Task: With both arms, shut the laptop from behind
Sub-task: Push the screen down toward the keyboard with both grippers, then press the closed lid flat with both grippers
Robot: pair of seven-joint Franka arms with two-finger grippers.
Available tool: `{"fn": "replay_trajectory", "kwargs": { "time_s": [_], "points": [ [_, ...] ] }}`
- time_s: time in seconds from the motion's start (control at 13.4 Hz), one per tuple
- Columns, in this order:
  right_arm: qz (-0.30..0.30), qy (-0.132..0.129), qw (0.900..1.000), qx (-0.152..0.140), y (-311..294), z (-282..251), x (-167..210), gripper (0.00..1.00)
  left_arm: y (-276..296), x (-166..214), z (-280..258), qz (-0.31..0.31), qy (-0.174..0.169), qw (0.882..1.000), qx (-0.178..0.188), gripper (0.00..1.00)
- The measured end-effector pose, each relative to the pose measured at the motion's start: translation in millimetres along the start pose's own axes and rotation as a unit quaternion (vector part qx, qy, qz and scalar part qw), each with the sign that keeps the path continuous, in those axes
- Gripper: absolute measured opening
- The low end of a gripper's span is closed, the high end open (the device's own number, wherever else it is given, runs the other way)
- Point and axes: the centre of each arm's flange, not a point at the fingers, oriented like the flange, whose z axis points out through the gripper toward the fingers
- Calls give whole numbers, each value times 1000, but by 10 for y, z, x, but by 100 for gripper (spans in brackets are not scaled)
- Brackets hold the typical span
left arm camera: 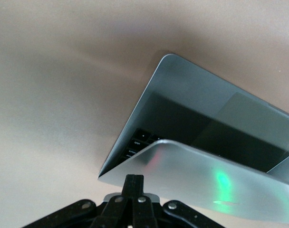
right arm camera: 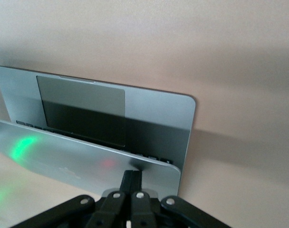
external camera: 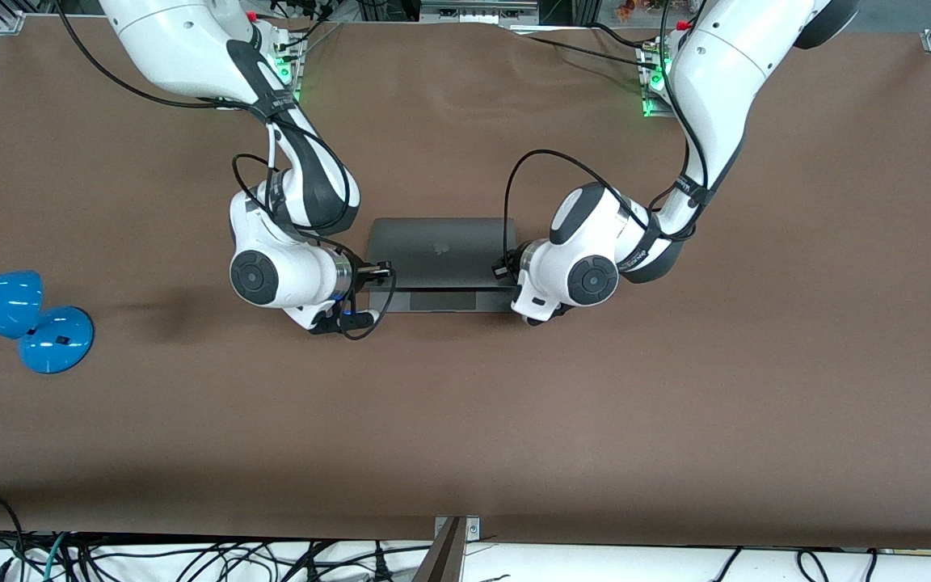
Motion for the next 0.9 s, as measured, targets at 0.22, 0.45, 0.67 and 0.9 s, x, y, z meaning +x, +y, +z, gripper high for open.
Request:
{"fn": "replay_trajectory", "kwargs": {
  "time_s": [0.22, 0.45, 0.67, 0.9],
  "points": [
    [-5, 1, 1000, -1, 68, 77, 100, 3, 4, 83, 86, -3, 3, 1000, -6, 1],
    [-14, 16, 1000, 1, 99, 115, 174, 3, -1, 155, 162, -2, 5, 1000, -7, 1],
    [-20, 24, 1000, 0, 142, 209, 231, 3, -8, 227, 215, 0, 16, 1000, -4, 1],
    [-22, 34, 999, -1, 197, 344, 302, 3, -9, 282, 300, -2, 16, 1000, -6, 1]
  ]
}}
